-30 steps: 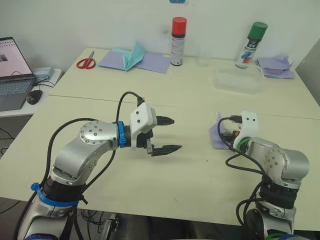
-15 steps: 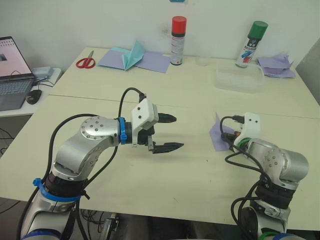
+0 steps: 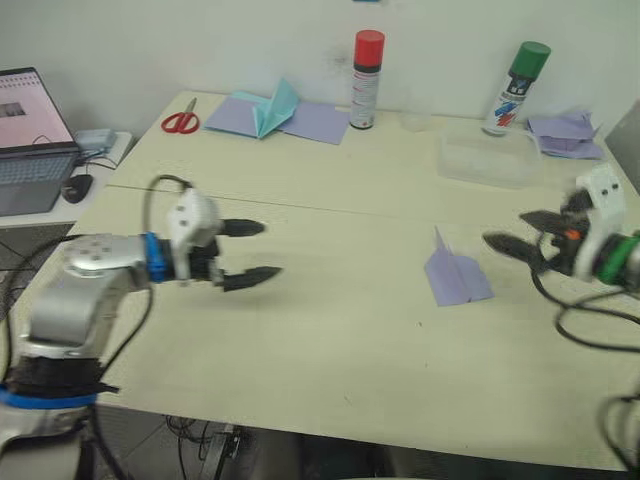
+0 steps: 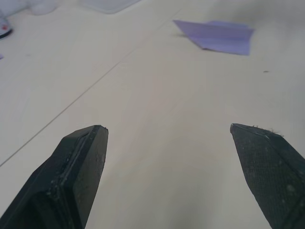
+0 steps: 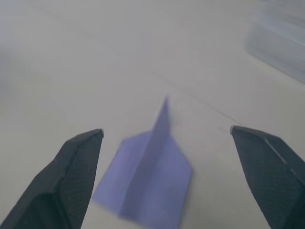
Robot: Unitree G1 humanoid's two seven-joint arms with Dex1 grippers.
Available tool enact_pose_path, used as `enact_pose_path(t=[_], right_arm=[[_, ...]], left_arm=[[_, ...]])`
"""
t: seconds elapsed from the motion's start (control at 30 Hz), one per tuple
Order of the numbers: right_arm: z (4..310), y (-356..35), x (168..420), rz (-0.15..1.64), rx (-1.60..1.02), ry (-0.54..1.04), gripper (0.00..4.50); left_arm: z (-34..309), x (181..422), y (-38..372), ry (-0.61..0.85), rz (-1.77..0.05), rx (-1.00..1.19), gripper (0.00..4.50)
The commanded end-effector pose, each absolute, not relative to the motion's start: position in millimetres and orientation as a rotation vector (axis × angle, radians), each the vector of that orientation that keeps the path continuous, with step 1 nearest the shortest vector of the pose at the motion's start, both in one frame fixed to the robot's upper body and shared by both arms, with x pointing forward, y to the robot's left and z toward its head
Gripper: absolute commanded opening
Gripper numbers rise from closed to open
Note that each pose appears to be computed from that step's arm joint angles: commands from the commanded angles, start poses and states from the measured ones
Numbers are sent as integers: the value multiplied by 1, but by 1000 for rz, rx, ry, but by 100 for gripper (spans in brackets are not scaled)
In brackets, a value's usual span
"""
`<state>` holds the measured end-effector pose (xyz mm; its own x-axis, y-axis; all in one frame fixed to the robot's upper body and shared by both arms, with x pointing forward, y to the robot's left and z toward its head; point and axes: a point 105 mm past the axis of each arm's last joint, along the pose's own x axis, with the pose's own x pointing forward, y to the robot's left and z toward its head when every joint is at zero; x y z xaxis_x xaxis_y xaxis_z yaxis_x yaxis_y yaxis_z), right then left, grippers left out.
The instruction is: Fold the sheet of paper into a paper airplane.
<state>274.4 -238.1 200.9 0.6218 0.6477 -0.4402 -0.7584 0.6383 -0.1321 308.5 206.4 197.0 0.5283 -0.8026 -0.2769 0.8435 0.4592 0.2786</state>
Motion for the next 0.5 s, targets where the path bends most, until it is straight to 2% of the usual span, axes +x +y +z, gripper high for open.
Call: enact_pose_path(t=[0.03,0.1,0.23,0.5], right_arm=[[212,-267,261,998,-359,397,447],[220,-282,269,959,-388,366,447],[235,-287,275,929,-433,328,447],[250,-274,289,927,-456,269,447]], left_arm=[[219,315,231,28,-886,511,450],[216,317,244,59,-848,565,450],[221,317,260,84,-791,557,450],[219,317,256,101,-789,549,450]])
